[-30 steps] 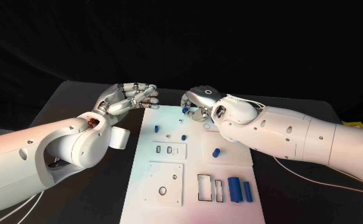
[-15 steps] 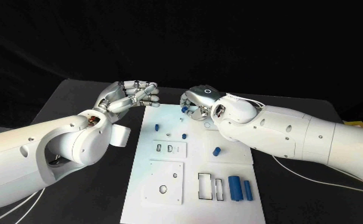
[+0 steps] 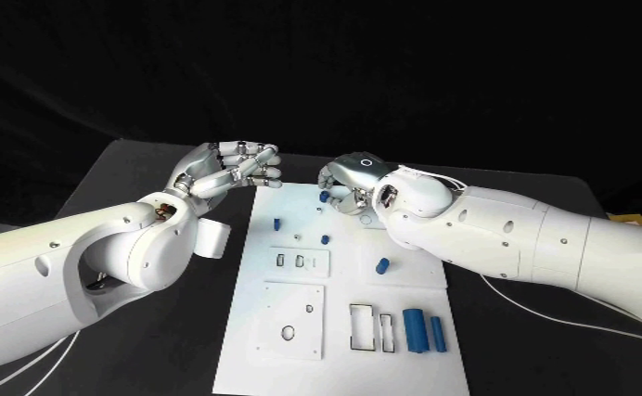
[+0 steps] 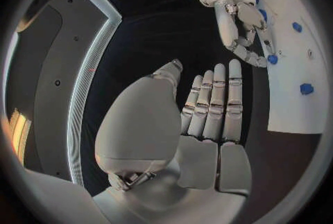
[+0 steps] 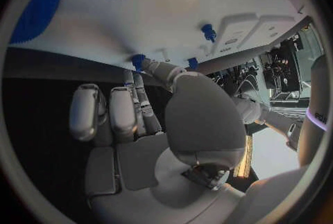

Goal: Assemble the parts on the task board

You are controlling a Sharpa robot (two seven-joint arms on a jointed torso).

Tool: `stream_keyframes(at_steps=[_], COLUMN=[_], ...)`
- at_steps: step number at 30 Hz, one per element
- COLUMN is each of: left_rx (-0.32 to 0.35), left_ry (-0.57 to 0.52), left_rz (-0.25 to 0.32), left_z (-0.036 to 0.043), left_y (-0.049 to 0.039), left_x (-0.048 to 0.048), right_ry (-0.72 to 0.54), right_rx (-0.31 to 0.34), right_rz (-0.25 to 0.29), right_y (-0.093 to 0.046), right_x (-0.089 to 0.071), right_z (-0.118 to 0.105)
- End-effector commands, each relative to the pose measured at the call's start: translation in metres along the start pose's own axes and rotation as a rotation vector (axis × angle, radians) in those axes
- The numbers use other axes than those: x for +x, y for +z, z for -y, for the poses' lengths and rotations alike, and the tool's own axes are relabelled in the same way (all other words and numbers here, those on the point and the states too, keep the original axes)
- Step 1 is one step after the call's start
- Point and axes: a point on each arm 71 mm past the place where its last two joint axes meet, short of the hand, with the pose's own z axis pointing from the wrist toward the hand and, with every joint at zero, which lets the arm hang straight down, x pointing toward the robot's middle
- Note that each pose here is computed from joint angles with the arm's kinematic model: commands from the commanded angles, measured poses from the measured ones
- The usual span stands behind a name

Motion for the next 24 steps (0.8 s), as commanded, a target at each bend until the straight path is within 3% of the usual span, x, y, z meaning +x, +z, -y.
stream_keyframes(at_steps=[1,9,17,20,24], left_rx=[0.007,0.007,0.006,0.006,0.005], left_ry=[-0.008,-0.007,-0.006,-0.005,-0.004], left_rz=[-0.015,-0.010,-0.004,-0.003,0.000], left_z=[0.0018,0.0018,0.0015,0.0012,0.0007], left_y=[0.0005,0.0003,0.0001,0.0004,0.0011], left_x=[0.0008,-0.0016,-0.0055,-0.0067,-0.0086], right_ry=[-0.004,0.004,0.126,0.190,0.266], right_rx=[-0.007,0.020,0.122,0.183,0.276], right_rz=[-0.015,0.022,0.072,0.051,-0.028], right_y=[-0.004,-0.025,-0.062,-0.076,-0.092], right_x=[0.001,-0.006,-0.022,-0.025,-0.024], right_z=[0.002,0.018,0.054,0.069,0.091])
